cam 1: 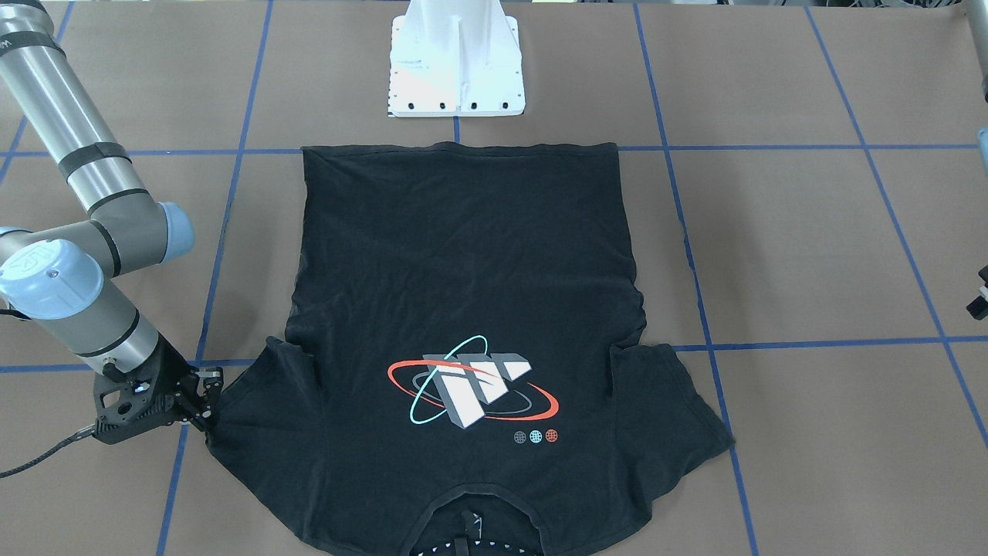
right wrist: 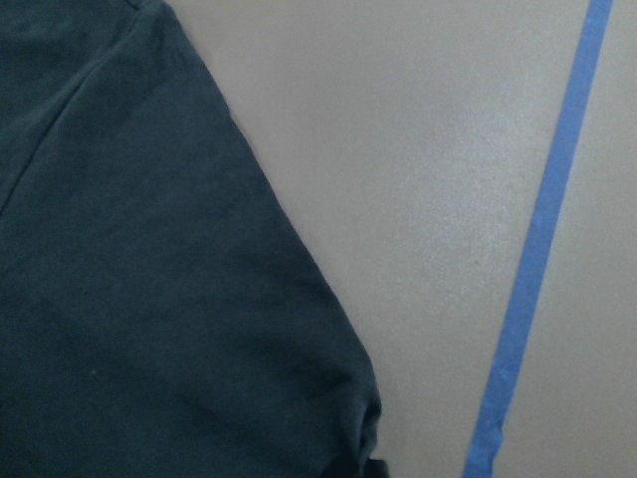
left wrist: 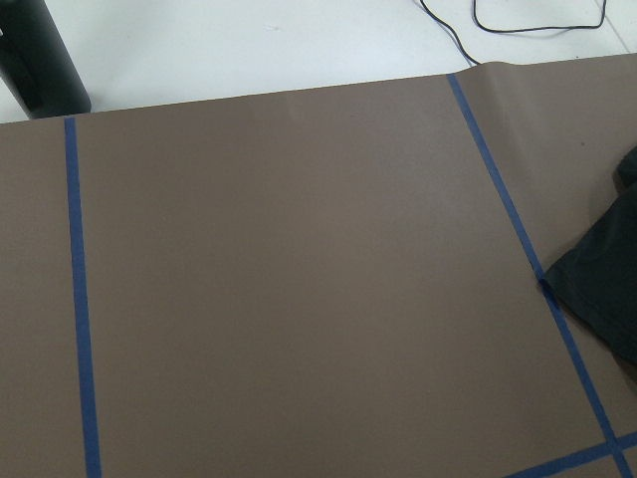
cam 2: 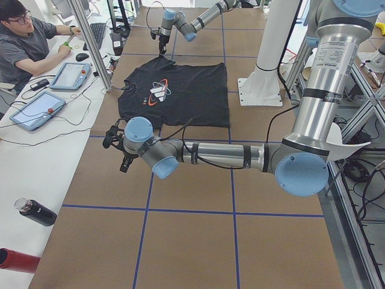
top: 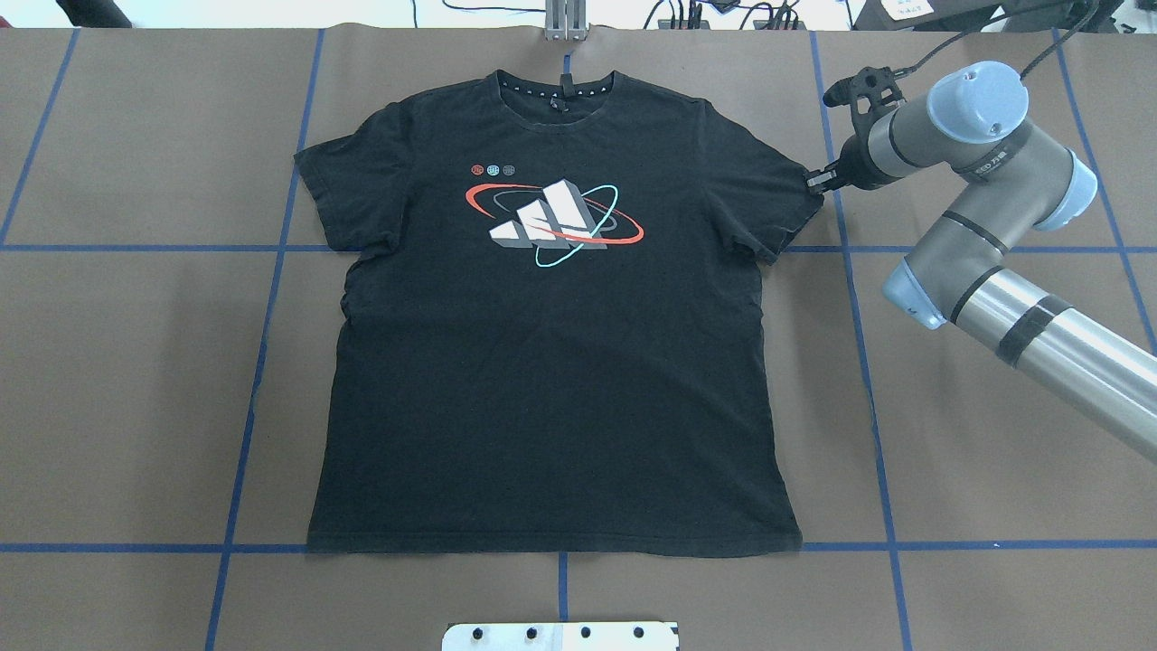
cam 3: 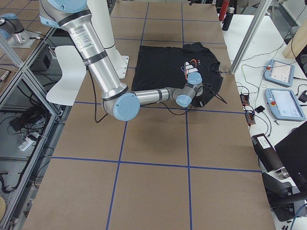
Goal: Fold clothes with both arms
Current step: 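Fold the grasped sleeve inward over the logo with the right gripper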
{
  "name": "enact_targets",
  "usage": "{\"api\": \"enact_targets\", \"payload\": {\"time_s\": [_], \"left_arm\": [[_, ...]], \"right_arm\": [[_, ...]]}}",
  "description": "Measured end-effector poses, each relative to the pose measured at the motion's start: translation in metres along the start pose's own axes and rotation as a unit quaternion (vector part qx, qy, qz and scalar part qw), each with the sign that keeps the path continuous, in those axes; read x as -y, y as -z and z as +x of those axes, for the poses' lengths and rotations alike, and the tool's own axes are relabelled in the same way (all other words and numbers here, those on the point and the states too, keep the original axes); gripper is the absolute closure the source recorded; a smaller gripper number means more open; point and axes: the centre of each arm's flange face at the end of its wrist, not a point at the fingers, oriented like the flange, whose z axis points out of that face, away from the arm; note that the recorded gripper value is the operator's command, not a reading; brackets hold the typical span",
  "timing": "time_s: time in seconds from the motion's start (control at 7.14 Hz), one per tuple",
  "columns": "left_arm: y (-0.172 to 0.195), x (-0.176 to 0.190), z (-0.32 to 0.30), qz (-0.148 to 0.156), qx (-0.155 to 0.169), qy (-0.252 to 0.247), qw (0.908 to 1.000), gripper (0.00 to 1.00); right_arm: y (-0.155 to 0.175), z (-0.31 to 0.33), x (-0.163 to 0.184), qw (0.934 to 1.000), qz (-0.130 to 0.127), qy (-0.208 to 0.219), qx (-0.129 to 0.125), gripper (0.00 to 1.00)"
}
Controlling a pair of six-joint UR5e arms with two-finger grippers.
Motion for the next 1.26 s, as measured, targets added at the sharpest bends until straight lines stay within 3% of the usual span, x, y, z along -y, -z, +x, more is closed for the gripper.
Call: {"api": "enact_targets", "payload": {"time_s": [0.42, 0.7, 0.98, 1.26], "left_arm": [[0.000, 0.000, 0.000, 0.000, 0.001, 0.000, 1.0000, 0.00], [-0.001, -0.001, -0.002, -0.001, 0.001, 0.001, 1.0000, 0.00], [-0.002, -0.002, -0.004, -0.002, 0.002, 0.002, 1.0000, 0.00], [-0.004, -0.003, -0.008, -0.005, 0.004, 0.003, 1.0000, 0.00]], "right_arm": [[0.031, -0.035, 0.020, 0.9984, 0.009, -0.021, 0.051, 1.00], [0.036, -0.098, 0.045, 0.9960, 0.008, -0.043, 0.077, 1.00], [0.037, -0.176, 0.080, 0.9960, 0.000, -0.056, 0.069, 1.00], [0.023, -0.227, 0.115, 0.9971, 0.006, -0.062, 0.043, 1.00]]}}
